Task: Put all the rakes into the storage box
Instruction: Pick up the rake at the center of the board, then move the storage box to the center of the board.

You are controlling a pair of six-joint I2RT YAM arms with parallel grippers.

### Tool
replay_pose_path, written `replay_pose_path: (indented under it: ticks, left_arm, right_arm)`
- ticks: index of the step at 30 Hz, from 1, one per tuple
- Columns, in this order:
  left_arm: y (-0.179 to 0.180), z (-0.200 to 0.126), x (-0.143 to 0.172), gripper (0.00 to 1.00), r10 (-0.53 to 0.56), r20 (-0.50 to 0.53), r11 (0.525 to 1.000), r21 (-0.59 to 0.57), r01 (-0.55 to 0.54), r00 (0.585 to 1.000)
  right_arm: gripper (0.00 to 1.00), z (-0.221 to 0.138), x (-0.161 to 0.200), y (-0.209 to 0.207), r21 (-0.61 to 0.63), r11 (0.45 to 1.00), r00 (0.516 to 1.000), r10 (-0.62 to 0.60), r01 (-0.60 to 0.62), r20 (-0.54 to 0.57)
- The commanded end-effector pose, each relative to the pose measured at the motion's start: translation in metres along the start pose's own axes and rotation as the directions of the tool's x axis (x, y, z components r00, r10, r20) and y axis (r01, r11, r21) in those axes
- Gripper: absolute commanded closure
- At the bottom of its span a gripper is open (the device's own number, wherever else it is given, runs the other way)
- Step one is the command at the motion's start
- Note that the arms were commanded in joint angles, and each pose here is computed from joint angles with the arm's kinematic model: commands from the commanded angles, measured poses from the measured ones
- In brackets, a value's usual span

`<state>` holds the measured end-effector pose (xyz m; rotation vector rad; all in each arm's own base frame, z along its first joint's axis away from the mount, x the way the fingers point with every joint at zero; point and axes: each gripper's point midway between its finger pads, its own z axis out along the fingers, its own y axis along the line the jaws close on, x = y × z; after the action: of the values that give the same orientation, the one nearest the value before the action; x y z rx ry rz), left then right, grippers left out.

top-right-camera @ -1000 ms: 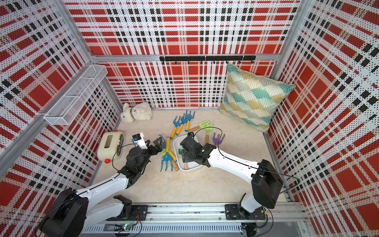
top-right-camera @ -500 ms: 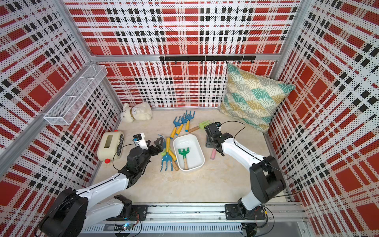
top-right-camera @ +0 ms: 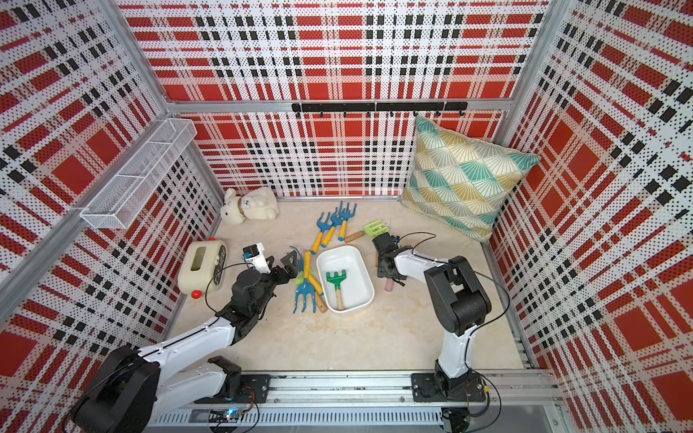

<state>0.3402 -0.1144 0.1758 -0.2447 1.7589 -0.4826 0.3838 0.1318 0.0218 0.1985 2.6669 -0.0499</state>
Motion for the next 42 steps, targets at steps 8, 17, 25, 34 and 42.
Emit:
replay_pose_path:
  ticks: [8, 17, 25, 34, 42]
  left_arm:
    - [-0.008, -0.001, -0.011, 0.00, 0.006, 0.027, 1.000, 0.014, -0.006, 1.000]
    - [-0.007, -0.005, -0.014, 0.00, 0.001, 0.040, 1.000, 0.015, -0.001, 0.999]
    - [-0.007, -0.005, -0.014, 0.00, -0.001, 0.044, 1.000, 0.011, 0.000, 0.999]
    - [-0.005, -0.006, -0.014, 0.00, 0.004, 0.046, 1.000, 0.000, -0.004, 0.999]
    - [-0.004, -0.006, -0.014, 0.00, 0.008, 0.049, 1.000, -0.004, -0.008, 0.999]
  right_arm:
    - [0.67, 0.004, 0.019, -0.022, 0.036, 0.999, 0.999, 0.028, -0.027, -0.025]
    - [1.00, -0.047, -0.001, -0.020, -0.058, 0.998, 0.996, 0.023, -0.018, 0.088]
    - [1.00, -0.128, -0.013, 0.039, -0.294, 0.942, 0.970, -0.096, 0.161, 0.223]
    - [1.00, -0.151, 0.002, 0.109, -0.418, 0.856, 0.950, -0.237, 0.303, 0.205]
    - [1.00, -0.106, 0.024, 0.121, -0.320, 0.891, 0.947, -0.309, 0.321, 0.092]
